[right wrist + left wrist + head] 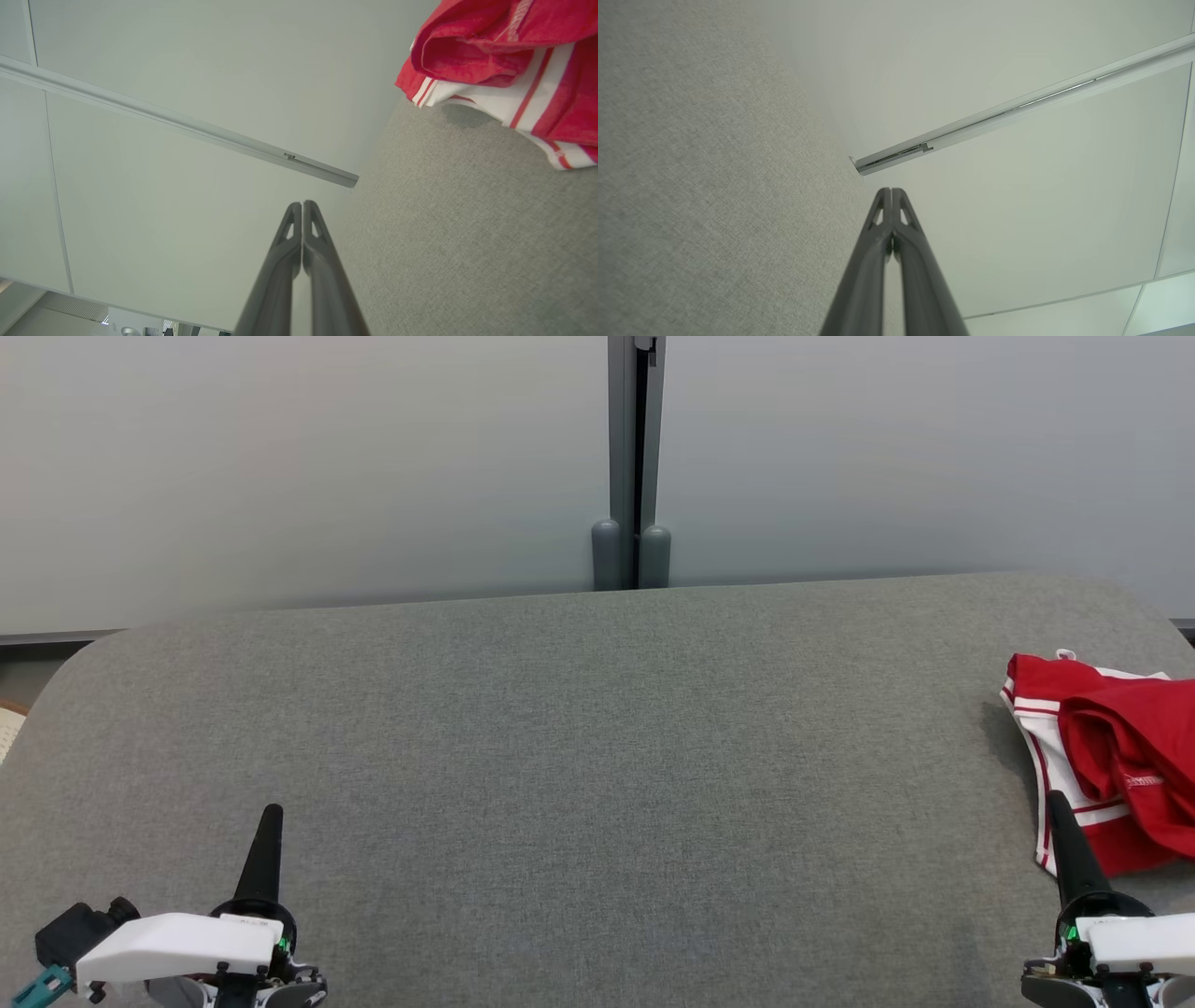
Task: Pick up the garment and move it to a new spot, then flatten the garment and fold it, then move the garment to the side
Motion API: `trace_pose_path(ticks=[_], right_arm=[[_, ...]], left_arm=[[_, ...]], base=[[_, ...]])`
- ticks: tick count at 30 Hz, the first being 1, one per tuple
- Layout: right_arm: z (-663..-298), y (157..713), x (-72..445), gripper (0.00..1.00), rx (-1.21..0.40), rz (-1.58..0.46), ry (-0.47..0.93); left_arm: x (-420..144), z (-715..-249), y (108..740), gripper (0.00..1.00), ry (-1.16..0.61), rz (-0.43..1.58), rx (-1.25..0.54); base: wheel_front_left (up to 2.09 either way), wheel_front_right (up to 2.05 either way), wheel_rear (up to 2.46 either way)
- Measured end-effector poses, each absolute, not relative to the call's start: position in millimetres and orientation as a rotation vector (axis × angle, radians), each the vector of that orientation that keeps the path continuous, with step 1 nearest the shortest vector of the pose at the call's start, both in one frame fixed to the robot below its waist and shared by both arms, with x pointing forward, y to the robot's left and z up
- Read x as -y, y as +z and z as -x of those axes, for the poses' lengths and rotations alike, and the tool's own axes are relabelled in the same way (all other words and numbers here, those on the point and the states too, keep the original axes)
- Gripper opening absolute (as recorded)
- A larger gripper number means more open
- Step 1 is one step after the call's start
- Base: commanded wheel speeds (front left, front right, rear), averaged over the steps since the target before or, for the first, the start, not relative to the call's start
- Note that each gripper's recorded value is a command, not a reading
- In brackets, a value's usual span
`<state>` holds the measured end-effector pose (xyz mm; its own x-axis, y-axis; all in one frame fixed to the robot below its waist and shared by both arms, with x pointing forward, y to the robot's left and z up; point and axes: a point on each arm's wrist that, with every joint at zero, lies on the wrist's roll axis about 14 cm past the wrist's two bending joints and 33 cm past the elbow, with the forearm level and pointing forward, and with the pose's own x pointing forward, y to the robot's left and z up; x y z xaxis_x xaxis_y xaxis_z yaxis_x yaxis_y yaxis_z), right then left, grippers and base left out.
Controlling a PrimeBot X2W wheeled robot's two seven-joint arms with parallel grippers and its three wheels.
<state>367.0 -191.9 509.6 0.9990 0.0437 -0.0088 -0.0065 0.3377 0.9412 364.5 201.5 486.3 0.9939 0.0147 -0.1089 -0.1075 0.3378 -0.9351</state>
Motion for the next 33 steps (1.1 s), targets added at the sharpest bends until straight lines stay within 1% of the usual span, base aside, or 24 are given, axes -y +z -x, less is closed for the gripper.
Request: trace_pose_path(ticks=[33], right_arm=[[-383.7, 507.4, 198.0, 0.0, -0.011, -1.493, 0.006]], left_arm=[[-199.7, -381.6, 499.0, 0.0, 0.029, 1.498, -0.031]], base=[[0.0, 0.0, 0.0]])
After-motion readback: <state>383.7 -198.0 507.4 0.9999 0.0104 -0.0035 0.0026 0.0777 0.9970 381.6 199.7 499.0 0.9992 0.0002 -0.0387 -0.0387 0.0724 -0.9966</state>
